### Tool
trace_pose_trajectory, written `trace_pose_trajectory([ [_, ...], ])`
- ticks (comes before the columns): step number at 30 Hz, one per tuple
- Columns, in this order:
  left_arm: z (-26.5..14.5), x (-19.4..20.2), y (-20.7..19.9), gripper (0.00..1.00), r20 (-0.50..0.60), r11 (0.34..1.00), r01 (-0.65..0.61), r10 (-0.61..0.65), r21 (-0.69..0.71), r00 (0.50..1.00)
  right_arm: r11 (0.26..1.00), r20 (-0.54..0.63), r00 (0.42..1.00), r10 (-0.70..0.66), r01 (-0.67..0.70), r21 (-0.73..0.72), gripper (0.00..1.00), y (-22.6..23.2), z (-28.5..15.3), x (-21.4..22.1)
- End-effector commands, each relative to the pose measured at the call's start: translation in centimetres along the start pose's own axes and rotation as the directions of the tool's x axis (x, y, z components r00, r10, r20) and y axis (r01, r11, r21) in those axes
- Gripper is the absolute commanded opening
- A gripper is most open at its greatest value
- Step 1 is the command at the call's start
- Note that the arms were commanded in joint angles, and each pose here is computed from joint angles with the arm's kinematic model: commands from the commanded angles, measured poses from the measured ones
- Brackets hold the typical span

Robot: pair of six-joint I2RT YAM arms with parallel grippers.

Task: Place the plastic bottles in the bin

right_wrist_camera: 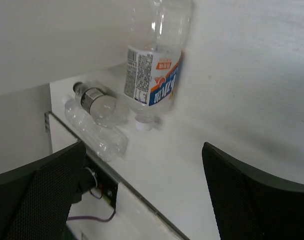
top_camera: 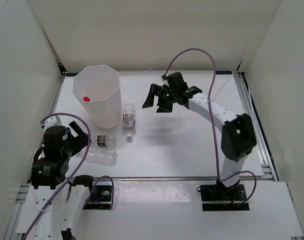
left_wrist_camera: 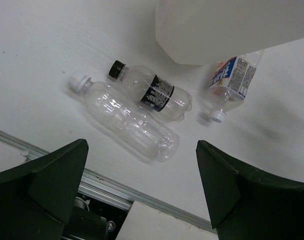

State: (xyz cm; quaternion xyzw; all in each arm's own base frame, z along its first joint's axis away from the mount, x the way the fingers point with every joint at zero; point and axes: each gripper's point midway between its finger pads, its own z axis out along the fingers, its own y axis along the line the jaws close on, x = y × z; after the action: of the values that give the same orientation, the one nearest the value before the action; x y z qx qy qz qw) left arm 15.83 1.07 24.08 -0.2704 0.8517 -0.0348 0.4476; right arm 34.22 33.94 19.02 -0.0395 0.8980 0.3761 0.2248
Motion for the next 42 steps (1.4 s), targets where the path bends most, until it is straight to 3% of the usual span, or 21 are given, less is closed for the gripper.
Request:
trace_pose_trajectory([
  [1, 0.4, 0.2, 0.4, 1.0, 0.013, 0.998, 0.058, -0.058, -0.03, 0.998, 0.979, -0.164, 0.986, 0.009, -0.042, -0.198, 1.0, 3.5, 2.1, 1.5],
  [4, 0.5, -0.1, 0.2, 1.0, 0.022, 0.997, 0.07, -0.069, -0.024, 0.997, 0.966, -0.29, 0.957, 0.027, -0.099, -0.238, 1.0, 2.8, 5.7, 2.6],
  [12, 0.2, -1.4, 0.8, 1.0, 0.081, 0.994, 0.097, -0.092, -0.058, 0.992, 0.947, -0.395, 0.907, 0.147, -0.244, -0.207, 1.0, 0.8, 12.2, 2.8],
  [26, 0.3, -0.7, 1.2, 1.0, 0.05, 0.994, 0.078, -0.074, -0.081, 0.996, 0.931, -0.499, 0.847, 0.184, -0.313, -0.187, 0.98, -0.2, 17.0, 5.7],
  [32, -0.2, -0.3, 1.4, 1.0, 0.041, 0.992, 0.093, -0.089, -0.088, 0.995, 0.928, -0.542, 0.808, 0.231, -0.35, -0.126, 0.78, -2.2, 17.3, 8.1],
  [33, -0.2, -0.1, 1.6, 1.0, 0.034, 0.992, 0.09, -0.087, -0.093, 0.996, 0.926, -0.538, 0.807, 0.242, -0.357, -0.119, 0.69, -2.6, 16.9, 7.8],
  [35, -0.5, 0.0, 1.7, 1.0, 0.034, 0.991, 0.099, -0.096, -0.093, 0.995, 0.929, -0.533, 0.813, 0.234, -0.348, -0.123, 0.6, -3.1, 16.5, 7.8],
  [36, -0.7, 0.0, 1.7, 1.0, 0.045, 0.99, 0.112, -0.108, -0.086, 0.993, 0.927, -0.55, 0.795, 0.258, -0.364, -0.091, 0.47, -4.1, 16.5, 8.9],
  [39, -0.9, 0.1, 1.9, 1.0, 0.053, 0.988, 0.123, -0.119, -0.091, 0.992, 0.932, -0.523, 0.811, 0.263, -0.354, -0.081, 0.22, -5.0, 15.3, 8.2],
  [42, -0.7, 0.5, 2.1, 1.0, 0.046, 0.987, 0.13, -0.126, -0.096, 0.991, 0.942, -0.483, 0.842, 0.24, -0.322, -0.094, 0.11, -5.2, 12.8, 7.1],
])
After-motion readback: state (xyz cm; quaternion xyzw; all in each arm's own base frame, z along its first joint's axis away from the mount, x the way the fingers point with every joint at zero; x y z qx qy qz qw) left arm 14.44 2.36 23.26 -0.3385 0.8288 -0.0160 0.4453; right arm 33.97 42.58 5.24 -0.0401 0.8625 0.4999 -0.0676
